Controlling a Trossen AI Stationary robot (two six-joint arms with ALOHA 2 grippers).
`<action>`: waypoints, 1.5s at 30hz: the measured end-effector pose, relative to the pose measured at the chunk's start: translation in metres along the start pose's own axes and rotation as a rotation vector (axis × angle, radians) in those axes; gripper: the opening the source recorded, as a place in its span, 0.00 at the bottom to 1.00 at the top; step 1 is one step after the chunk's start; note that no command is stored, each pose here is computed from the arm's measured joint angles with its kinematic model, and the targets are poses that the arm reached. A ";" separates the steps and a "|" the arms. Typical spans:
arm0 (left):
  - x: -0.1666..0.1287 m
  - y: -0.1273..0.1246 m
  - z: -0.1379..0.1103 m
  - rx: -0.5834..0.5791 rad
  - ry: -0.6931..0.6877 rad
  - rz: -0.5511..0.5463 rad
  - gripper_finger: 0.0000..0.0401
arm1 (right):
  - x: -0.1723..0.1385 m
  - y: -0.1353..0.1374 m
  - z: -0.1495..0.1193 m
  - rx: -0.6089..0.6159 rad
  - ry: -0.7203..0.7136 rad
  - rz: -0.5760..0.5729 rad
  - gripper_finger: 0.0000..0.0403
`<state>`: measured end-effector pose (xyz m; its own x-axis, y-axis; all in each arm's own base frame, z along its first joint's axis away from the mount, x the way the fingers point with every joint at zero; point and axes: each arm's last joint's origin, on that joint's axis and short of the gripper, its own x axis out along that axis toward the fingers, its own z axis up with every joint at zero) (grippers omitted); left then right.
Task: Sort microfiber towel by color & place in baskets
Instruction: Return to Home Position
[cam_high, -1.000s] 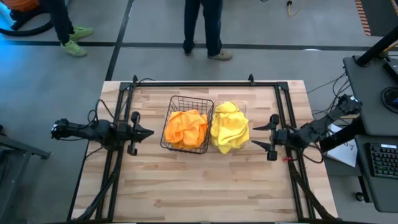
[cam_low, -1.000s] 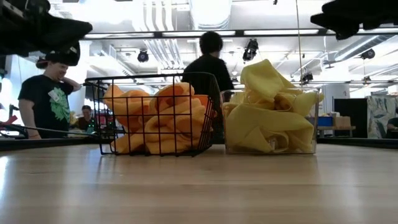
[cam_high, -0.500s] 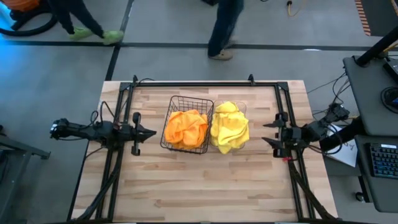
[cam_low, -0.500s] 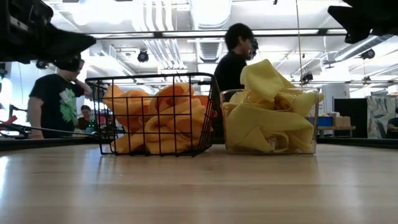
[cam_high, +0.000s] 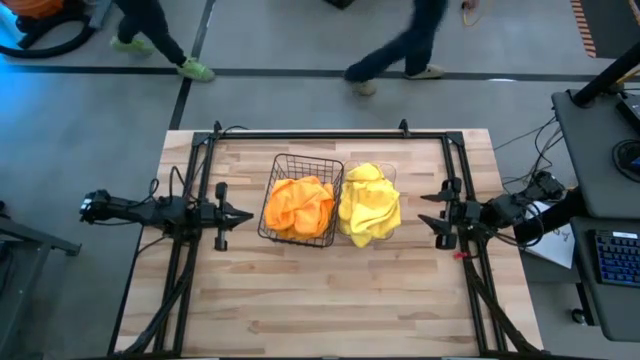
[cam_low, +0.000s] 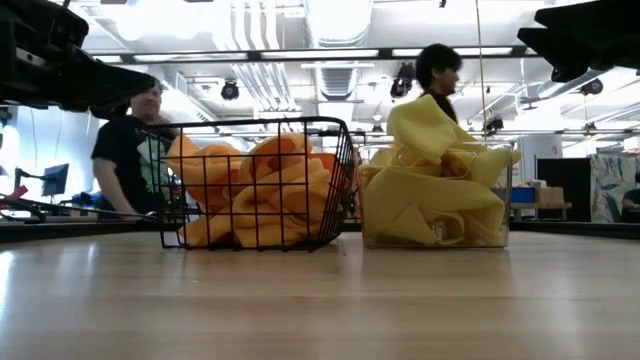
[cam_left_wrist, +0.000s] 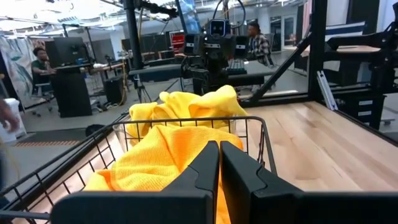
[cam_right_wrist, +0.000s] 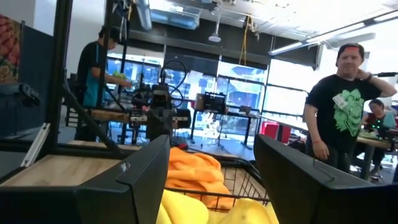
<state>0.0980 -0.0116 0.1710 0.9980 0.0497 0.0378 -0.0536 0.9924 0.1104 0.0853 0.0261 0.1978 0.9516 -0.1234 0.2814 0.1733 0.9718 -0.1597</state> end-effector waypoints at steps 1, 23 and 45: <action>0.000 0.000 0.000 -0.001 0.000 0.000 0.00 | 0.000 0.000 0.000 -0.002 0.002 -0.001 0.57; 0.001 -0.001 -0.001 0.003 0.018 -0.004 0.00 | 0.000 0.001 -0.004 -0.016 0.038 0.012 0.54; 0.001 -0.001 -0.001 0.003 0.018 -0.004 0.00 | 0.000 0.002 -0.005 0.017 0.042 0.012 0.54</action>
<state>0.0993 -0.0119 0.1695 0.9987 0.0475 0.0198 -0.0495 0.9923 0.1136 0.0869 0.0267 0.1928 0.9634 -0.1195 0.2399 0.1577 0.9765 -0.1468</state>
